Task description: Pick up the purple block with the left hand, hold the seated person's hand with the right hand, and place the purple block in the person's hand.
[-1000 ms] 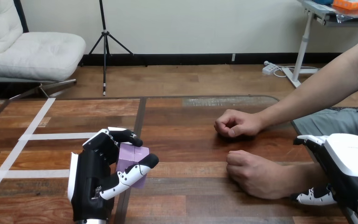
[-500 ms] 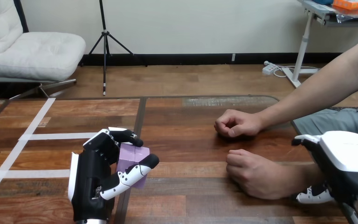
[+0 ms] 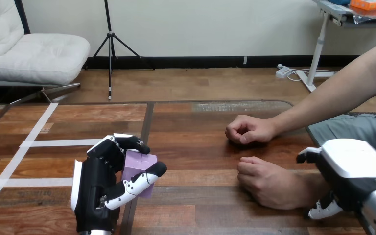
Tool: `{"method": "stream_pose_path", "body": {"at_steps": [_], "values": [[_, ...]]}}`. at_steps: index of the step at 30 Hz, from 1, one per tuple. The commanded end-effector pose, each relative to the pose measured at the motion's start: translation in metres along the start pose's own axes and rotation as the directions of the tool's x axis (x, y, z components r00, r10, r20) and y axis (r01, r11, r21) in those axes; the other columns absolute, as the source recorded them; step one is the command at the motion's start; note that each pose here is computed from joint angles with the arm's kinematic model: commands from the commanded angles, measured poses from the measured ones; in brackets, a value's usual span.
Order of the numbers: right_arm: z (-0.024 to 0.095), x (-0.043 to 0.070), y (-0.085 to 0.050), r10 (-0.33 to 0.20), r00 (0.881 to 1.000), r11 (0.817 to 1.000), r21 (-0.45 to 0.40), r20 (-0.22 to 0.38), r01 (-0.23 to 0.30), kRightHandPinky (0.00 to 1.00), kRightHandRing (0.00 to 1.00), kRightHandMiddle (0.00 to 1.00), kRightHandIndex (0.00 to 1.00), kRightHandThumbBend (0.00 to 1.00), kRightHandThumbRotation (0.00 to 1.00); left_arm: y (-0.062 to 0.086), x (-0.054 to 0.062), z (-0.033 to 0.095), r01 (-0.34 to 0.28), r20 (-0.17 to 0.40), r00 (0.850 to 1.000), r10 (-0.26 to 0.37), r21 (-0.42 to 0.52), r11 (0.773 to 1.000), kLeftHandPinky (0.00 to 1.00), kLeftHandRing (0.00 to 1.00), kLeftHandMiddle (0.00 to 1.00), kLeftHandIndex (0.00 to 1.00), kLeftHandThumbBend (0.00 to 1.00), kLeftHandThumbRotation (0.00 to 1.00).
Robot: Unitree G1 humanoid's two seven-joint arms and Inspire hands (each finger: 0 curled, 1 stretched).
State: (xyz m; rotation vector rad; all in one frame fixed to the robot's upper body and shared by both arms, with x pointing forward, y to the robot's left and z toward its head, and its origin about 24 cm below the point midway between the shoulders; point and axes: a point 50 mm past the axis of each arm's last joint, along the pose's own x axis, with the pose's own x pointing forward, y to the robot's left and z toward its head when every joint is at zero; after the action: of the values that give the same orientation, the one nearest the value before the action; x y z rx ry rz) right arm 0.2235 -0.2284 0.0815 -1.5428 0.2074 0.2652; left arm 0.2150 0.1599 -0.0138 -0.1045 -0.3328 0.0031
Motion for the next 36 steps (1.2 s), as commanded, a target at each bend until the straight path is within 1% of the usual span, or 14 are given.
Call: {"method": "stream_pose_path", "body": {"at_steps": [1, 6, 17, 32, 36], "values": [[0.005, 0.01, -0.025, -0.07, 0.997, 0.996, -0.057, 0.03, 0.071, 0.82, 0.8, 0.79, 0.78, 0.87, 0.03, -0.003, 0.02, 0.014, 0.027, 0.107, 0.994, -0.028, 0.008, 1.0, 0.34, 0.41, 0.46, 0.46, 0.88, 0.06], [0.007, 0.014, -0.024, -0.041, 0.999, 0.995, -0.085, 0.033, 0.043, 0.82, 0.8, 0.79, 0.77, 0.87, 0.03, -0.002, 0.02, 0.014, 0.027, 0.105, 0.994, -0.027, 0.007, 1.0, 0.34, 0.41, 0.46, 0.46, 0.88, 0.06], [0.01, 0.021, -0.021, 0.021, 0.999, 0.994, -0.111, 0.034, -0.017, 0.84, 0.81, 0.8, 0.78, 0.85, 0.05, 0.0, 0.02, 0.015, 0.025, 0.11, 0.994, -0.026, 0.011, 1.0, 0.34, 0.41, 0.46, 0.46, 0.87, 0.06], [0.01, 0.029, -0.014, 0.081, 0.996, 0.982, -0.175, 0.027, -0.075, 0.85, 0.82, 0.81, 0.79, 0.84, 0.09, 0.002, 0.019, 0.017, 0.018, 0.116, 0.993, -0.02, 0.022, 1.0, 0.34, 0.4, 0.46, 0.46, 0.87, 0.06], [0.01, 0.031, -0.013, 0.089, 0.996, 0.981, -0.177, 0.022, -0.083, 0.86, 0.82, 0.81, 0.79, 0.83, 0.1, 0.002, 0.019, 0.017, 0.016, 0.115, 0.993, -0.019, 0.026, 1.0, 0.34, 0.4, 0.46, 0.46, 0.87, 0.06]]}}
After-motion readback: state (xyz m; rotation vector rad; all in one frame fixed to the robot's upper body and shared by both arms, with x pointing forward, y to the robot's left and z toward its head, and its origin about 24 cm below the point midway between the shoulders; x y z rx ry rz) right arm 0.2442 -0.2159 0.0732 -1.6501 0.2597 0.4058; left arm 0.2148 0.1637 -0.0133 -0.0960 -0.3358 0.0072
